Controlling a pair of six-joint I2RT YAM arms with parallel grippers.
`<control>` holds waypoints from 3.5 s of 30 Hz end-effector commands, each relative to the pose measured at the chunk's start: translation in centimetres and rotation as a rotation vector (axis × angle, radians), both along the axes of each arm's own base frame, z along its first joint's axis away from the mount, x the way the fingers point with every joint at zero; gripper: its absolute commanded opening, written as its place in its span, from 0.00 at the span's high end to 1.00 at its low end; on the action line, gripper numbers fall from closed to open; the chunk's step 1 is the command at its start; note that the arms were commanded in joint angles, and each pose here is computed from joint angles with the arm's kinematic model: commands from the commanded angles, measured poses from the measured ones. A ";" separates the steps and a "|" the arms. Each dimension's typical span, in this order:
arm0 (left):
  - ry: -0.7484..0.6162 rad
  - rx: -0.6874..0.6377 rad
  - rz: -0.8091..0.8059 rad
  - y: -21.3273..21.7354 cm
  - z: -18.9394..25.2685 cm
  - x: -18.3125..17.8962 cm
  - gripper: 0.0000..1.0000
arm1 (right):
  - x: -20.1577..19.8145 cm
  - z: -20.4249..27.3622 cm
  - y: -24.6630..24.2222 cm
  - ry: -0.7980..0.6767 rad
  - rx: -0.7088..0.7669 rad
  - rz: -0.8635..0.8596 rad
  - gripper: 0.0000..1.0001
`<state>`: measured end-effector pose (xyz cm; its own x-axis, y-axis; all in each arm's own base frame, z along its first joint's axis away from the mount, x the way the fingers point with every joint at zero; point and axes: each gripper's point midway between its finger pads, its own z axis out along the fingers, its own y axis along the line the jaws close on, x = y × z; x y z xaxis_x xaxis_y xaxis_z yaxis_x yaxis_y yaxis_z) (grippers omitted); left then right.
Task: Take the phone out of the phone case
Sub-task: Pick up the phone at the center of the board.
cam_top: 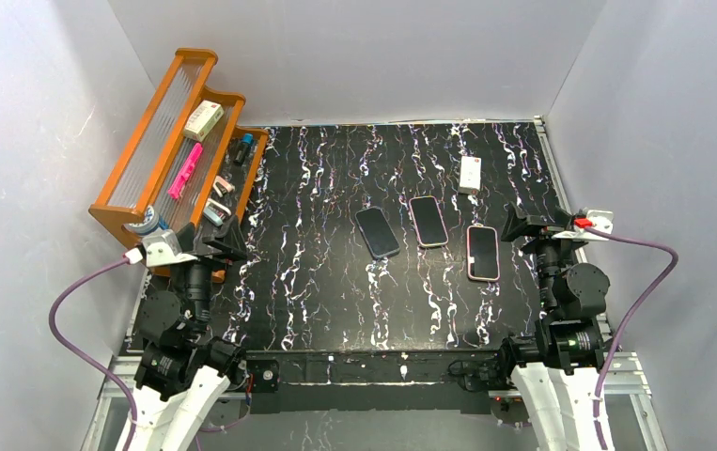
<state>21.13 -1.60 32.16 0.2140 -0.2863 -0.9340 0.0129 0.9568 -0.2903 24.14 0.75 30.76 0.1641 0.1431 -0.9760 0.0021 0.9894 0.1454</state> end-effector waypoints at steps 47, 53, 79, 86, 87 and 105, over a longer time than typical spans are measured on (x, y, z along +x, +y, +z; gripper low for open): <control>0.412 0.108 -0.181 -5.6 -6.0 5.3 0.02 | 8.2 -19.6 20.2 0.917 0.016 0.443 0.01; 0.423 0.090 -0.170 -5.5 -6.8 5.2 0.02 | 11.3 -21.5 24.3 1.016 -0.142 0.450 0.01; 0.447 0.079 -0.239 -7.0 -7.5 5.2 0.02 | 8.5 -29.6 28.1 1.397 -0.456 0.460 0.01; 0.595 0.038 -0.294 -8.8 -9.2 5.7 0.02 | 6.7 -31.2 26.5 1.450 -0.556 0.409 0.04; 0.611 0.037 -0.302 -9.0 -9.4 5.7 0.02 | 6.5 -31.4 26.4 1.455 -0.564 0.405 0.07; 0.901 -0.216 -0.460 -14.7 -16.0 6.1 0.02 | 5.4 -26.4 30.8 1.205 -0.303 0.661 0.75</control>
<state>27.69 -14.10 17.04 -0.6551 -0.2867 -0.6991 0.0647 0.9005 -0.4300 31.09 29.87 2.58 -0.8132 -0.4008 -0.4219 -0.4662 0.8827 0.0601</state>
